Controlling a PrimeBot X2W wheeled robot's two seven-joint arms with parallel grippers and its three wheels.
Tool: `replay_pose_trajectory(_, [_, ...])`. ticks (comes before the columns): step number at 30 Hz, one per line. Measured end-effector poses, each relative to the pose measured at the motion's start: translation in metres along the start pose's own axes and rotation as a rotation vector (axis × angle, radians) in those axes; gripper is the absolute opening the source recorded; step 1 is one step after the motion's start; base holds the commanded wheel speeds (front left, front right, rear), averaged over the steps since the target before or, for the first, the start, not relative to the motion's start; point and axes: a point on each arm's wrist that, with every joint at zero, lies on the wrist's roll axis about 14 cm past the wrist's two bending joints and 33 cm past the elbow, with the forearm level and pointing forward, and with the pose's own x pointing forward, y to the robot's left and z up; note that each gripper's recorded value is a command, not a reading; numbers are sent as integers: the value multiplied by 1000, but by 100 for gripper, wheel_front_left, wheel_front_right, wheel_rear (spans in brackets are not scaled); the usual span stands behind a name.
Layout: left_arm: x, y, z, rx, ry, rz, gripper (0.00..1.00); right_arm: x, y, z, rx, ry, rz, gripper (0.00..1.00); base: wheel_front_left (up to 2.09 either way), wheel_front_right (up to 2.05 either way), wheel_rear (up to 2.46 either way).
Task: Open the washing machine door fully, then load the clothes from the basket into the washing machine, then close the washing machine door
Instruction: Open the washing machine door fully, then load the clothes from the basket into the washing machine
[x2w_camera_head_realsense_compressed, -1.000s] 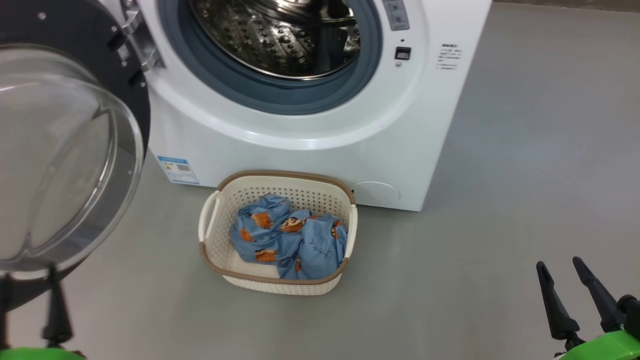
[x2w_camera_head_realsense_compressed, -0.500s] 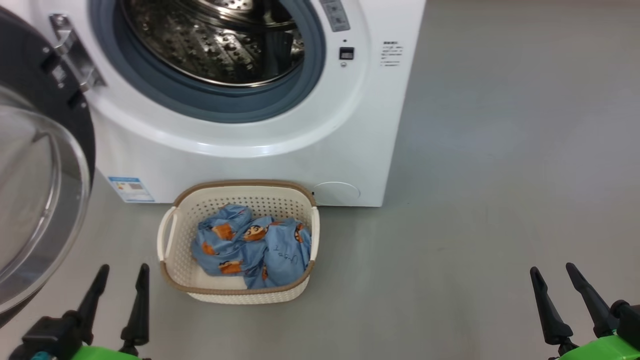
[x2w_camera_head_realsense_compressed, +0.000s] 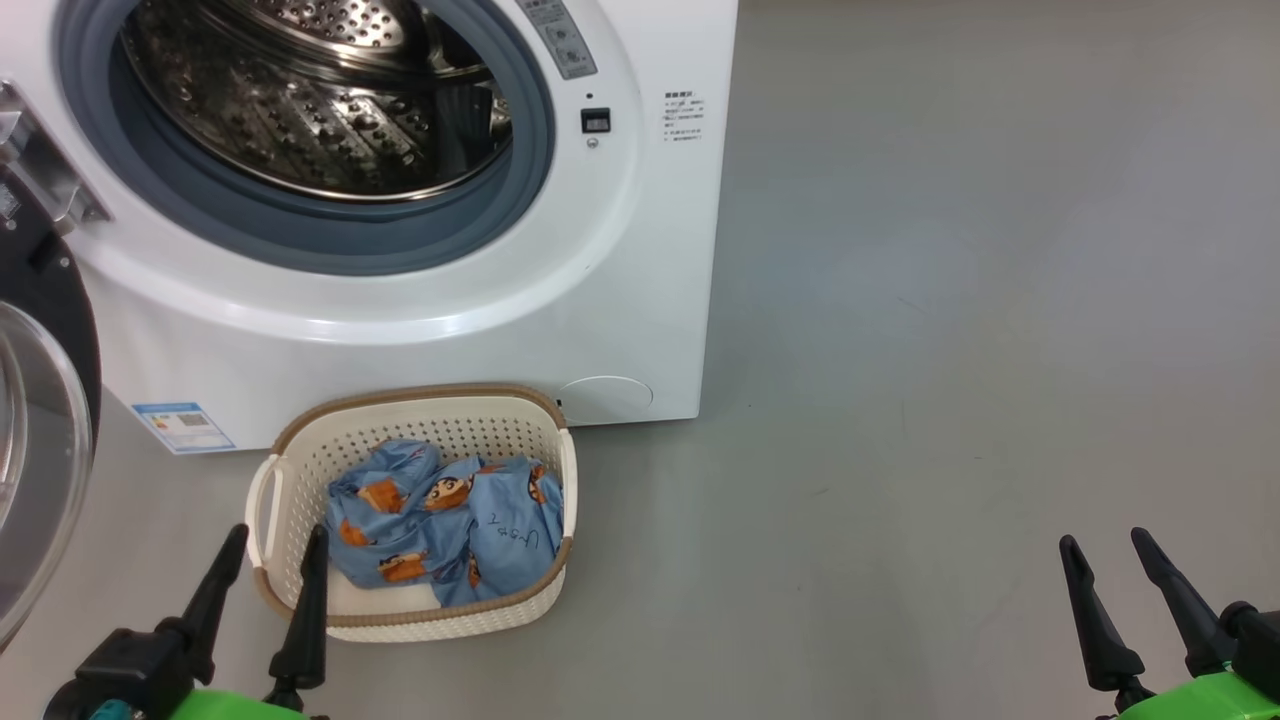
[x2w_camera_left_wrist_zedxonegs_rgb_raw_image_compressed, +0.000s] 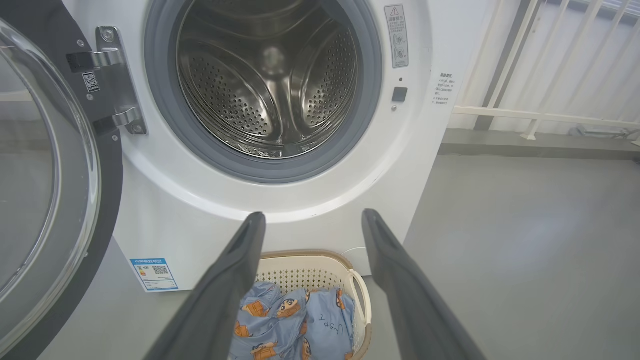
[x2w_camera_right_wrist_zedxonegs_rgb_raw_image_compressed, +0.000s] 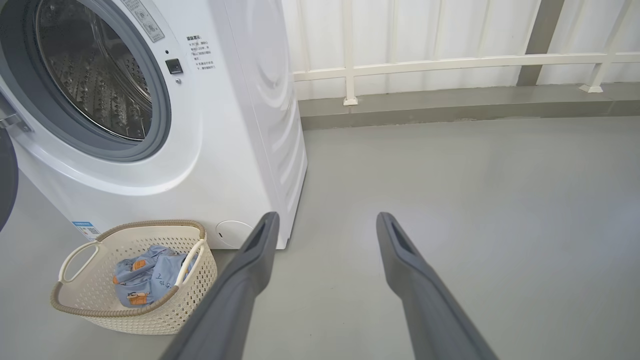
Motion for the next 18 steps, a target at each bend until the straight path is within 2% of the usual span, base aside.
replay_pose_trajectory(13, [-3, -5, -2, -11, 5, -14, 100, 1, 1, -1, 2, 4, 0, 100, 0, 0, 0])
replay_pose_trajectory(18, [-4, -7, -5, -23, 13, -18, 100, 3, 3, -4, 5, 10, 5, 100, 20, -56, 37])
